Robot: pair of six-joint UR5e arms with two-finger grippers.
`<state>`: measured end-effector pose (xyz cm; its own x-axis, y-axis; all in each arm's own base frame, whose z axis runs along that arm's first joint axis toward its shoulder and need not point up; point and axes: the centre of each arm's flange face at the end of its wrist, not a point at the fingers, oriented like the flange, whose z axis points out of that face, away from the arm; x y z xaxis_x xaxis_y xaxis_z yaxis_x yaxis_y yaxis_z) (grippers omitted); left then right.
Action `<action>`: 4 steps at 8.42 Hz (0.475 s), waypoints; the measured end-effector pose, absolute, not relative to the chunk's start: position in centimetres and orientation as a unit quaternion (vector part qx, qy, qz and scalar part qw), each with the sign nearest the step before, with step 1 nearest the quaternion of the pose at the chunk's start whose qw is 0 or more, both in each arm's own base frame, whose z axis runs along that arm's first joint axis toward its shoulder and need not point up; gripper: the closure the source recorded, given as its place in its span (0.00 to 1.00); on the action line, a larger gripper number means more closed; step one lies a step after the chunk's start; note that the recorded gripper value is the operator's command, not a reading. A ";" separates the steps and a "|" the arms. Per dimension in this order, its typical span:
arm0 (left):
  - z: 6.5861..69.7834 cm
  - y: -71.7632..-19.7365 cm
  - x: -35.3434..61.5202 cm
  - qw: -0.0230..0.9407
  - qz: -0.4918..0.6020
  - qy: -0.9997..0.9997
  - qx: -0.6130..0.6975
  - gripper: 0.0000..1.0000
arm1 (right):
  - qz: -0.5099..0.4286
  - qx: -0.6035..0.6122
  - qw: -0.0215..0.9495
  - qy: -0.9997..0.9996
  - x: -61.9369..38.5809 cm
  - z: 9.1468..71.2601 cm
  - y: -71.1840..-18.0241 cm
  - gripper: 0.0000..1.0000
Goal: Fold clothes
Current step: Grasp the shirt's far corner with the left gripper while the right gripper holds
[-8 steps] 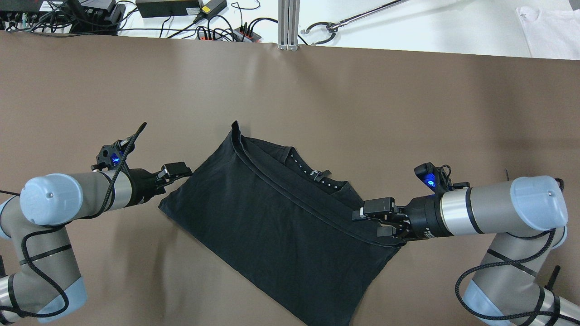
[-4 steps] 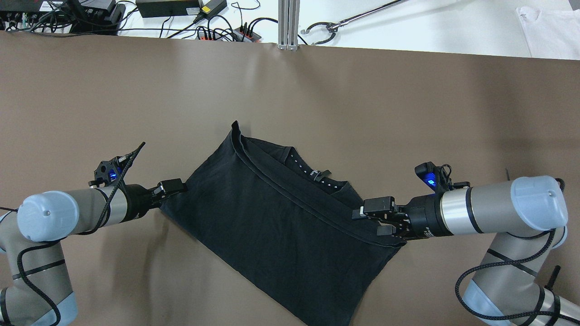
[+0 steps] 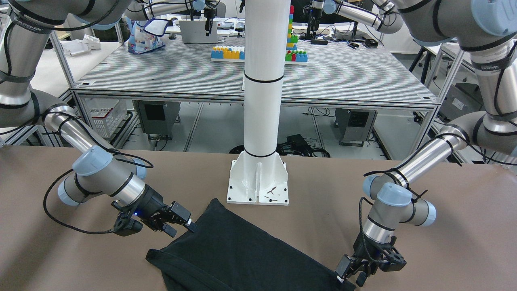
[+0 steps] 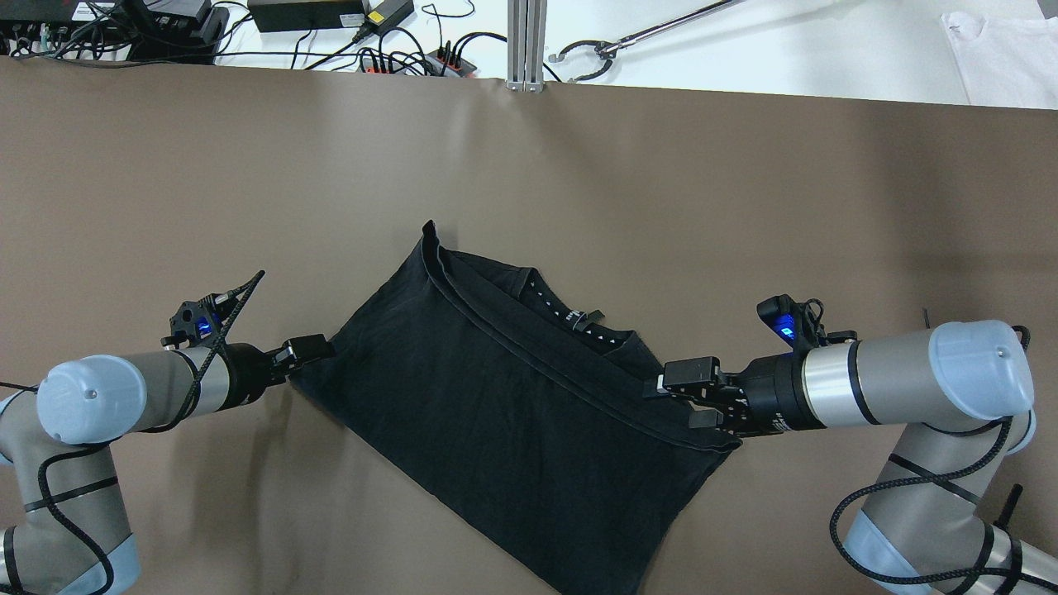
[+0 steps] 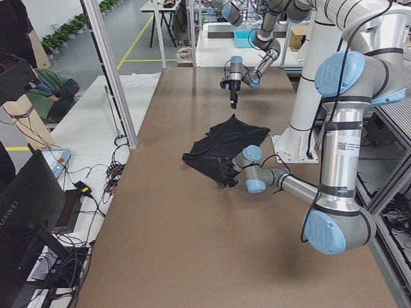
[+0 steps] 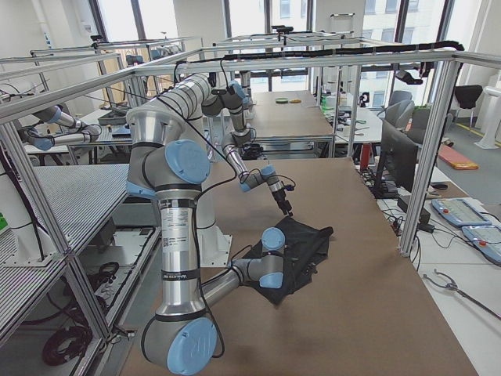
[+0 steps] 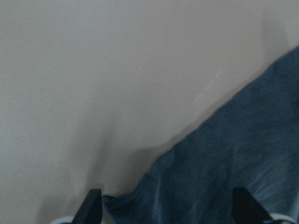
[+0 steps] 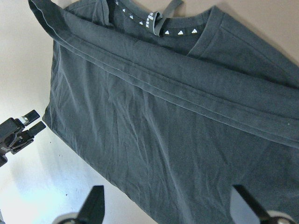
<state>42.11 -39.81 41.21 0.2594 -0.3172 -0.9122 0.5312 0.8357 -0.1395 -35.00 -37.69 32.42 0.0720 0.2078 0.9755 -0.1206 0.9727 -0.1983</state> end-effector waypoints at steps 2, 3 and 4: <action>41.8 -39.8 42.4 0.791 -0.269 0.541 0.097 0.00 | 0.112 -0.032 0.731 -0.672 -35.0 32.4 -37.7 0.05; 42.1 -39.8 42.6 0.793 -0.267 0.539 0.097 0.16 | 0.112 -0.032 0.731 -0.672 -35.0 32.4 -37.7 0.05; 42.2 -39.8 42.6 0.795 -0.263 0.538 0.100 0.52 | 0.112 -0.032 0.731 -0.672 -35.0 32.4 -37.7 0.05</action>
<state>42.58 -39.77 42.16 0.2832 -0.3112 -0.9072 0.5257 0.8415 -0.1245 -34.96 -37.70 32.35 0.0709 0.2071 0.9758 -0.1209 0.9728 -0.1977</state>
